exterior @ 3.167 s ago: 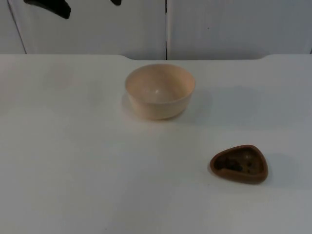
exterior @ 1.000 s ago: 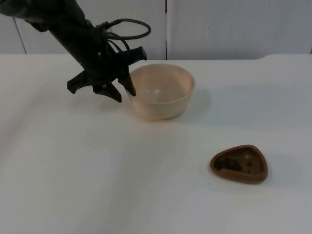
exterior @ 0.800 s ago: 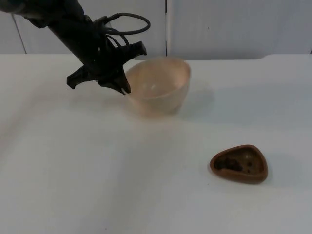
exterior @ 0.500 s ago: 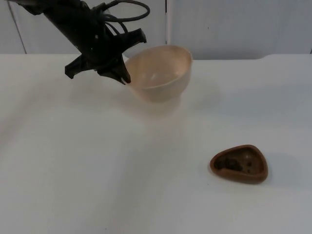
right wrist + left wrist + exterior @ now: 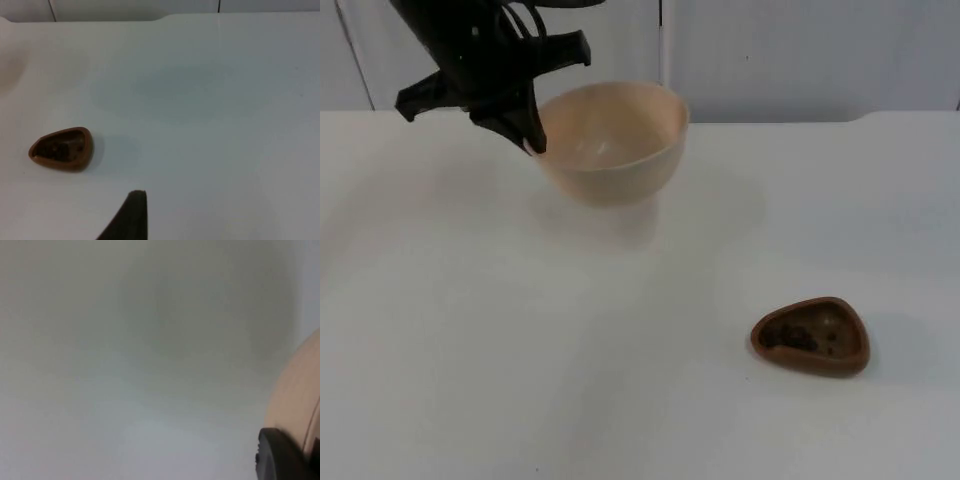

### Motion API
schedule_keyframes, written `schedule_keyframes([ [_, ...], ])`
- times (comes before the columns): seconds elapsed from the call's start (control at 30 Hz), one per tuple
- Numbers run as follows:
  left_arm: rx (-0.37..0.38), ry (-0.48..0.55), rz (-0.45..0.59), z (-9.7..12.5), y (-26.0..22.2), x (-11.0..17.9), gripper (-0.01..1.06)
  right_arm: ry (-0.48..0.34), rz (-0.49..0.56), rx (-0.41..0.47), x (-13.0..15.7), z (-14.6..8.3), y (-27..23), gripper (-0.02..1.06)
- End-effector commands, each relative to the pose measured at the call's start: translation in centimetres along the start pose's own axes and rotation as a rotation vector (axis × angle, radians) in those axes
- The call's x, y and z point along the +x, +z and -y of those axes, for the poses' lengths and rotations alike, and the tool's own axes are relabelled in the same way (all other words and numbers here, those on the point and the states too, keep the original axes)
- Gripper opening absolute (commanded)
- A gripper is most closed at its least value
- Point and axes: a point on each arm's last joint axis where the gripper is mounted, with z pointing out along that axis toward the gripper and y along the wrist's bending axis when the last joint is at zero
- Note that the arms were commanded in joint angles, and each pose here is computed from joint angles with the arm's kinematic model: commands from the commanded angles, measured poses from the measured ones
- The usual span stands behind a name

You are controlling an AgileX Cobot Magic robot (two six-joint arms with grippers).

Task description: Pick up the bowl with the left hand and pour the coffee beans from the cup into the bowl with the right hand.

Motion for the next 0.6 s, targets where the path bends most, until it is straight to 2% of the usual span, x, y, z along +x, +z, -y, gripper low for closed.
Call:
schedule_keyframes([
  [0.0,-0.028,0.009,0.005,-0.4,-1.0,1.2,0.00,-0.013,0.007,0.010,0.0,0.0,0.0,1.05],
  [0.23,-0.039,0.027,0.033,-1.0,-2.8,4.3,0.00,-0.013,0.007,0.010,0.0,0.0,0.0,1.05],
  [0.57,-0.036,0.060,0.020,-1.6,-6.3,9.6,0.00,-0.015,0.007,0.010,0.0,0.0,0.0,1.05],
])
